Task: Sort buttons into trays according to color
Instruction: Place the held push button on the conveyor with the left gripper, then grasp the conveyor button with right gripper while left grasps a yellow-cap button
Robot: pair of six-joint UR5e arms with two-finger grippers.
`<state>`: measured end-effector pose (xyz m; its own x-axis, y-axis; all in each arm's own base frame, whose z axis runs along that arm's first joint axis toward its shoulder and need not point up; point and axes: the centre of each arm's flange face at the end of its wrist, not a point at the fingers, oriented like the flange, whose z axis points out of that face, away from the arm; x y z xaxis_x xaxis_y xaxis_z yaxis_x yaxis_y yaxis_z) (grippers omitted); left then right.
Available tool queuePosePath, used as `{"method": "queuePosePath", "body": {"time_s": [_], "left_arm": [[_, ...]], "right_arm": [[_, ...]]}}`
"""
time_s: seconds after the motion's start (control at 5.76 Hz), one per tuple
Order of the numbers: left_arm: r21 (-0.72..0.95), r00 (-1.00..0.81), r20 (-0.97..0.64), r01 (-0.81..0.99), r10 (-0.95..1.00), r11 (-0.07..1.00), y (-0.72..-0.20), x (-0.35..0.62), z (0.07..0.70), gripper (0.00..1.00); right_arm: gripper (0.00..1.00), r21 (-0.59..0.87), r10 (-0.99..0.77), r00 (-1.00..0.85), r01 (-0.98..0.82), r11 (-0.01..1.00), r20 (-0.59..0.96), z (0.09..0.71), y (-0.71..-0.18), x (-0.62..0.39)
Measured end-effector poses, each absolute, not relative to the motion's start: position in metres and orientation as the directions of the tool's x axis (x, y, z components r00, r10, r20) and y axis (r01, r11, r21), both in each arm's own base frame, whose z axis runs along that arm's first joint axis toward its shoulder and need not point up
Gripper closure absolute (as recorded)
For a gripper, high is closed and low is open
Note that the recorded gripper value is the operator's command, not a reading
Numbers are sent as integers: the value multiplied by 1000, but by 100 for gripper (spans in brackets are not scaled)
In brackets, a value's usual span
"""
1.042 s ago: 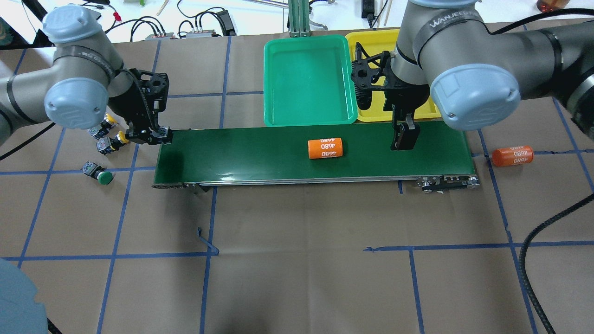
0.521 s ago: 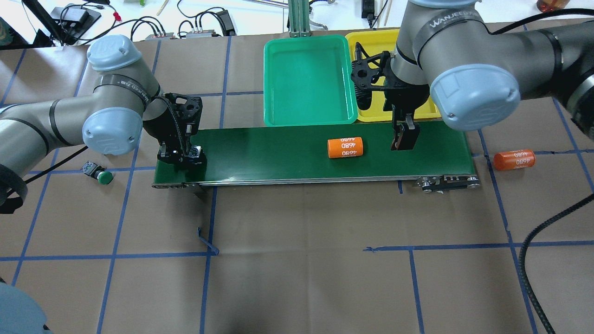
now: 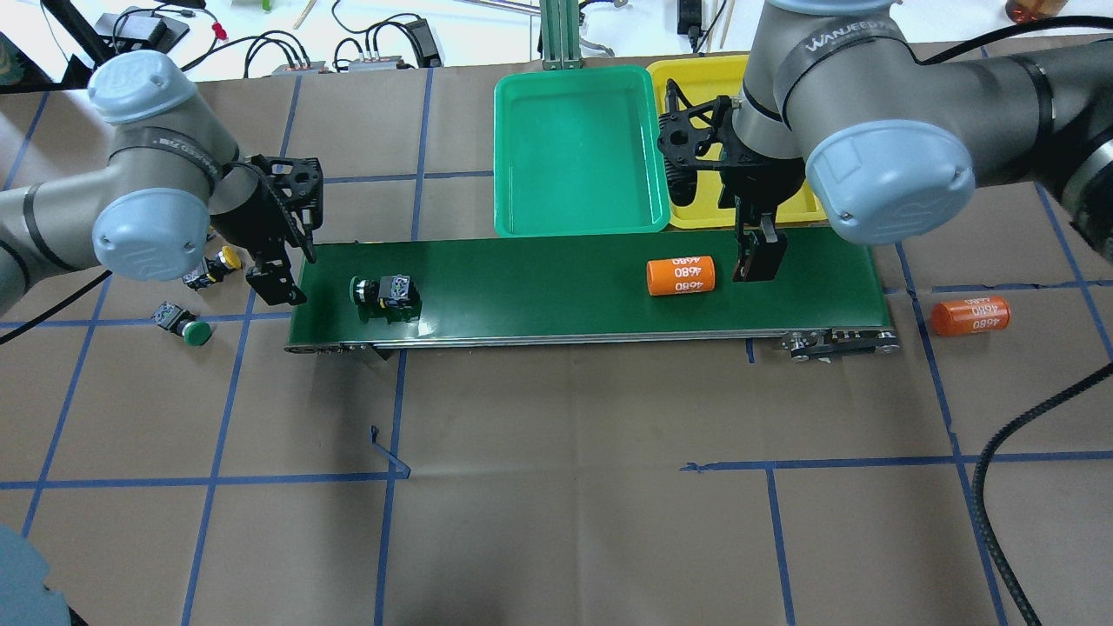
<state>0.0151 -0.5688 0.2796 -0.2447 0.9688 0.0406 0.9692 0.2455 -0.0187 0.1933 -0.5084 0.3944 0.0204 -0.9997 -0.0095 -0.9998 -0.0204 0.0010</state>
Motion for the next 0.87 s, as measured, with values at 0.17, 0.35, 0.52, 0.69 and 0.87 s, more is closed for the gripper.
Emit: {"method": "queuePosePath", "body": {"time_s": [0.17,0.35,0.52,0.69,0.87], "left_arm": [[-15,-320,33,947,947,321,-571,69,282,2],[-18,-338,47,940,940,339,-565,122,275,3],[-36,-267,67,962,961,270,-553,168,262,4],[-65,-120,87,990,989,126,-544,199,242,4],[-90,39,86,995,996,-31,-544,214,219,5]], "right_arm": [[0,0,-1000,20,-1000,-20,-8,395,-508,193],[0,-9,-1000,21,-1000,-20,-8,394,-509,195],[0,-30,-1000,10,-1000,-10,-2,394,-511,199],[0,-46,-1000,1,-999,-1,12,391,-515,205],[0,-54,-999,13,-998,-15,29,381,-521,220]]}}
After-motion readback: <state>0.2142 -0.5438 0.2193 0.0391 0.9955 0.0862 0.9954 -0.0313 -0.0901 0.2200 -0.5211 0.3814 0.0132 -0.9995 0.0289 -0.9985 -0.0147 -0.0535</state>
